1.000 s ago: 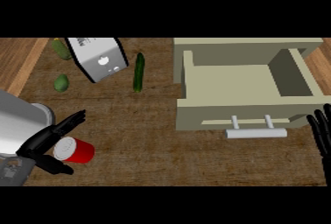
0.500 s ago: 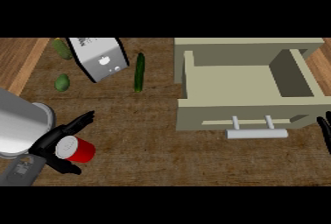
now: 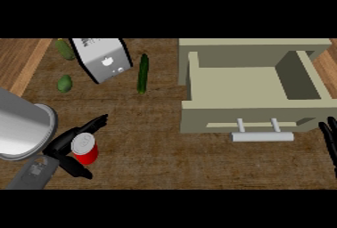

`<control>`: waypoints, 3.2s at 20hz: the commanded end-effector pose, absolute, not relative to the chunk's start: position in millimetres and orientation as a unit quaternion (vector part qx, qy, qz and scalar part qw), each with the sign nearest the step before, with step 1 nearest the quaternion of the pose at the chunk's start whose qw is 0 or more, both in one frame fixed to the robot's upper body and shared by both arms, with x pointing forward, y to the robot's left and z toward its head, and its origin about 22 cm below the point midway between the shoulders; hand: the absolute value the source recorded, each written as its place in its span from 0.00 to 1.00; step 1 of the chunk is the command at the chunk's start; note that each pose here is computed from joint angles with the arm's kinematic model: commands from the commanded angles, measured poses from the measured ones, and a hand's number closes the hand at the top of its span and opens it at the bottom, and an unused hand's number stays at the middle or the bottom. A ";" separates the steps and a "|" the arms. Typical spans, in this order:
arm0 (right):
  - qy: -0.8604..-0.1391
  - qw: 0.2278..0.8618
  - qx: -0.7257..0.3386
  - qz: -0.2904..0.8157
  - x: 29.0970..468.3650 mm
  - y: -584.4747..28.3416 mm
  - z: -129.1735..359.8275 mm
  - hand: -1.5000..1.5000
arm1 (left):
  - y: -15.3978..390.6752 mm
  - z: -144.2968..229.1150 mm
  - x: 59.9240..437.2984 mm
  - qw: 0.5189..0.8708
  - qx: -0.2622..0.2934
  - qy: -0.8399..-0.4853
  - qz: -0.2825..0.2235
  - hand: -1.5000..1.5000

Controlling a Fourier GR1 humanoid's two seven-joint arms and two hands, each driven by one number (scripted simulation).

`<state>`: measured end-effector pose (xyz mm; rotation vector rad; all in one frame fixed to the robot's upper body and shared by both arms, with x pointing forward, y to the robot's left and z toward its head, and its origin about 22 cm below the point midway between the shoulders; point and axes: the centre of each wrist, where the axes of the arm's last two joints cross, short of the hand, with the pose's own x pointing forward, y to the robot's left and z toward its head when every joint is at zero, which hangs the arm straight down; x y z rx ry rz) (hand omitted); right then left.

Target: Pick up the can, place it into the drawer and close the drawer

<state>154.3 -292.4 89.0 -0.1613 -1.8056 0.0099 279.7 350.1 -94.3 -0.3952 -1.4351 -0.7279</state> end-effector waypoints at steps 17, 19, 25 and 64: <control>-0.792 0.605 -0.081 -0.012 145.5 -289.4 109.7 0.00 | 316.2 -84.1 287.3 0.661 -0.229 -0.690 -0.185 1.00; -0.784 0.616 -0.075 -0.011 141.0 -299.3 95.4 0.00 | 306.1 -98.7 283.7 0.690 -0.130 -0.709 -0.072 1.00; -0.787 0.611 -0.086 -0.016 147.5 -302.7 100.7 0.00 | 278.3 -64.7 315.2 0.673 -0.002 -0.738 0.052 1.00; -0.794 0.601 -0.087 -0.022 154.6 -315.1 106.6 0.00 | 7.1 249.7 389.3 0.618 -0.004 -0.783 -0.069 1.00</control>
